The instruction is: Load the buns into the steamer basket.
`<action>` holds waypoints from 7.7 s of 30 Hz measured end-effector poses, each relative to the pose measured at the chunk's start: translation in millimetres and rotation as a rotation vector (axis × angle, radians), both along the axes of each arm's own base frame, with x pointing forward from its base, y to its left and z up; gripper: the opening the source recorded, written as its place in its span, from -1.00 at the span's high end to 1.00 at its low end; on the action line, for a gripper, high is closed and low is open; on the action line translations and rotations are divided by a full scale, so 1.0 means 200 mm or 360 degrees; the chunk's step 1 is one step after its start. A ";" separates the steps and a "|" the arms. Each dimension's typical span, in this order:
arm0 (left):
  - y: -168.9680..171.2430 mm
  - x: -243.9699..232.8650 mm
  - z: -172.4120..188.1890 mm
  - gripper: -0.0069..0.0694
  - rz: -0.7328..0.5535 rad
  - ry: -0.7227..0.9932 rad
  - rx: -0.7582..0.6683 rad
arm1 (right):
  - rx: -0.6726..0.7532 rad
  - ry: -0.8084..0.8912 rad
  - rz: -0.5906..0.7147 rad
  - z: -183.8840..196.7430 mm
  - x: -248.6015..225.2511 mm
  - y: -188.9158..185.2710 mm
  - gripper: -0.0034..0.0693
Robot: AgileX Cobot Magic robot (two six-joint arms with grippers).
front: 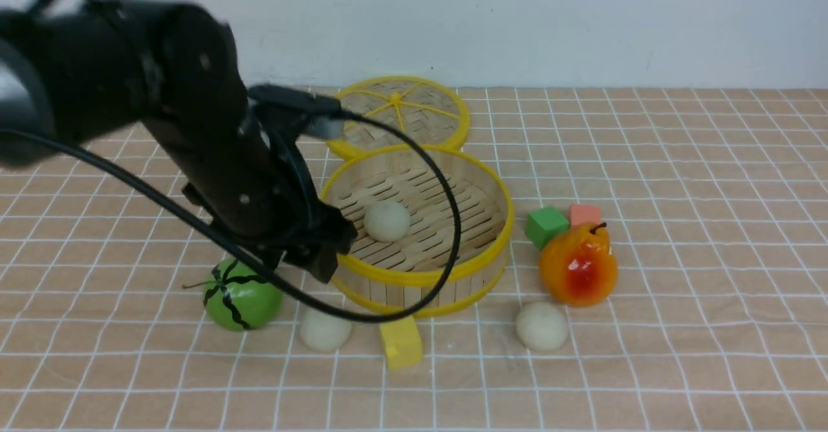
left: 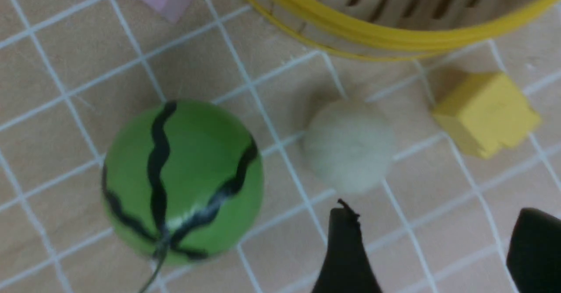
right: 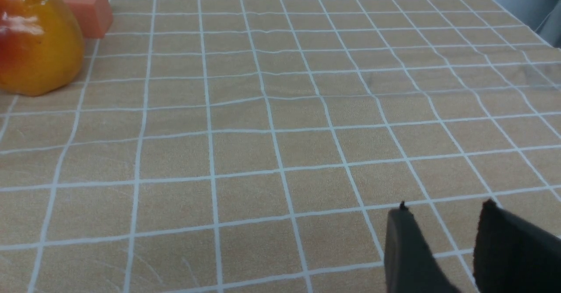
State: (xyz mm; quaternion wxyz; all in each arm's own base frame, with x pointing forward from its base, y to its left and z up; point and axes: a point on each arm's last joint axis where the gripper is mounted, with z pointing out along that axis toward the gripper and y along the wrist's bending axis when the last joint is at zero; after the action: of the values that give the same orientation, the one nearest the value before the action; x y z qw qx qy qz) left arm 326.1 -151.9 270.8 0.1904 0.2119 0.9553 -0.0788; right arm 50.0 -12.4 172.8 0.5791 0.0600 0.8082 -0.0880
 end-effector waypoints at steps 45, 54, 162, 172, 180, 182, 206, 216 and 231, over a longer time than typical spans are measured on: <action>-0.28 0.28 0.03 0.85 -0.0003 -0.0167 -0.0388 | 0.0000 0.0000 0.0000 0.00 0.00 0.00 0.24; -0.43 0.37 -0.30 0.80 0.0006 -0.0183 -0.0314 | 0.0000 0.0000 0.0000 0.00 0.00 0.00 0.24; -0.38 0.34 0.43 -0.53 0.0159 -0.0446 -0.0193 | 0.0000 0.0000 0.0000 0.00 0.00 0.00 0.24; 0.09 -0.29 1.20 0.38 0.0275 -0.0868 -0.0136 | 0.0000 0.0000 0.0000 0.00 0.00 0.00 0.24; 0.42 -0.86 1.17 0.85 0.0429 -0.0862 -0.0296 | 0.0000 0.0000 0.0000 0.00 0.00 0.00 0.24; 0.49 -1.02 0.96 0.85 0.0413 -0.0721 -0.0299 | 0.0000 0.0000 0.0000 0.00 0.00 0.00 0.24; 0.63 -1.38 0.13 0.85 0.0523 -0.0723 -0.0823 | 0.0000 0.0000 0.0000 0.00 0.00 0.00 0.24; 0.63 -1.38 0.13 0.85 0.0525 -0.0729 -0.0818 | 0.0000 0.0000 0.0000 0.00 0.00 0.00 0.24; 0.64 -1.36 0.13 0.85 0.0519 -0.0799 -0.0754 | 0.0000 0.0000 0.0000 0.00 0.00 0.00 0.24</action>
State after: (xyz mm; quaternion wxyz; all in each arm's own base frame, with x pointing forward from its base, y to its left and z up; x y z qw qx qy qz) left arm 53.2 -23.1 297.2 0.4723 0.0200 0.8554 -0.2118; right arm 50.0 -12.4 172.8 0.5791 0.0600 0.8082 -0.0880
